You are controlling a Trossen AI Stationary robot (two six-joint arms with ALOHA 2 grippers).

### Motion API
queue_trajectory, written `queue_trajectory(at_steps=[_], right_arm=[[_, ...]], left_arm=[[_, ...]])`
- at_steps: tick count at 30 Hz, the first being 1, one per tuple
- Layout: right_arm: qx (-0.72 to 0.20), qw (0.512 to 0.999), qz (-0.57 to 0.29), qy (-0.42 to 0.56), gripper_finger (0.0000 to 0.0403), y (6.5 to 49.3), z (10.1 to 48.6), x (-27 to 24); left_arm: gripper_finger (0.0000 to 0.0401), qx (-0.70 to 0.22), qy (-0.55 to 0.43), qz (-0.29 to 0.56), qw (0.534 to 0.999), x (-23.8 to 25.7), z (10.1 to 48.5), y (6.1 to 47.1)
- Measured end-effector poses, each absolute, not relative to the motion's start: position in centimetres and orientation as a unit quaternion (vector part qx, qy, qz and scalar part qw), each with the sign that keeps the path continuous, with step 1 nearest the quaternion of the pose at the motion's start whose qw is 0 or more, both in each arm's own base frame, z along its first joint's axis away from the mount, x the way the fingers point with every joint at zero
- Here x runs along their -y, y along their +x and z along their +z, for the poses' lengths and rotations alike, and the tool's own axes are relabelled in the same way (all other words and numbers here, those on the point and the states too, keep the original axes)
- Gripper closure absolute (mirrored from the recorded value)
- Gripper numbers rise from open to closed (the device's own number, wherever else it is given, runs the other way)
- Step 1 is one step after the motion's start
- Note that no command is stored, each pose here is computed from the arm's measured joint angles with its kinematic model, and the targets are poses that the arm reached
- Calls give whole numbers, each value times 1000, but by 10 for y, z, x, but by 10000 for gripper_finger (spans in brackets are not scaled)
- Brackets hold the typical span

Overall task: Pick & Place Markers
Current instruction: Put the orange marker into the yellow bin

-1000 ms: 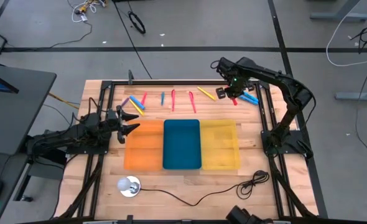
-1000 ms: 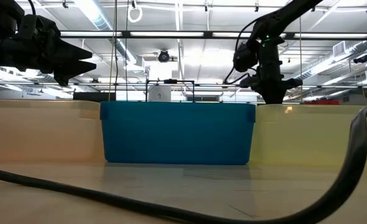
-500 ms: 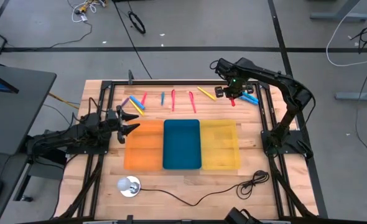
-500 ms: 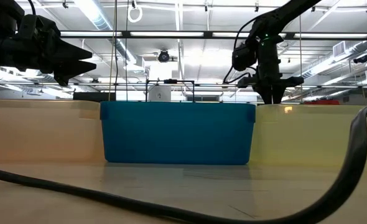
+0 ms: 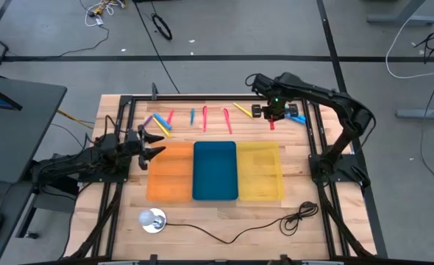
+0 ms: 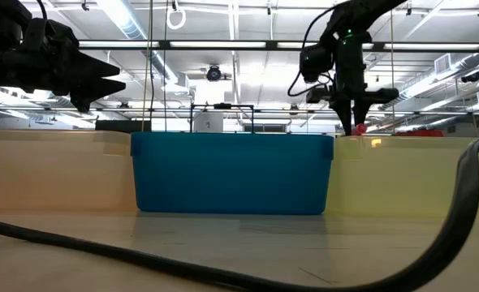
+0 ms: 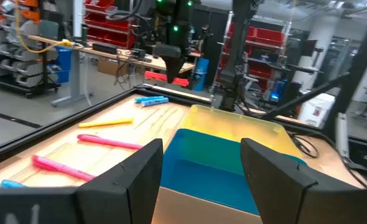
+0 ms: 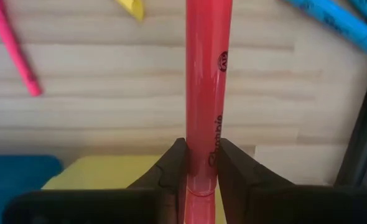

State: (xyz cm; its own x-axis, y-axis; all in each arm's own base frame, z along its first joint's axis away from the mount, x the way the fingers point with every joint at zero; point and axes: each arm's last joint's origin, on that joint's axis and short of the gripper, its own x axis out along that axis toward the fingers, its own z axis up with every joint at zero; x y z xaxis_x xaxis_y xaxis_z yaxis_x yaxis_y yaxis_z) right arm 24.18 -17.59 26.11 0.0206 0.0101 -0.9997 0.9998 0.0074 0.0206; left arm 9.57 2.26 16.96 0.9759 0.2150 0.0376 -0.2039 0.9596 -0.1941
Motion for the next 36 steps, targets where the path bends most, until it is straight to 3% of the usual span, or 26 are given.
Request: queue_trajectory(at_steps=[36], right_arm=[[-540, 508, -454, 494, 337, 277, 276, 21]], left_arm=[[179, 28, -95, 86, 991, -21, 170, 96]])
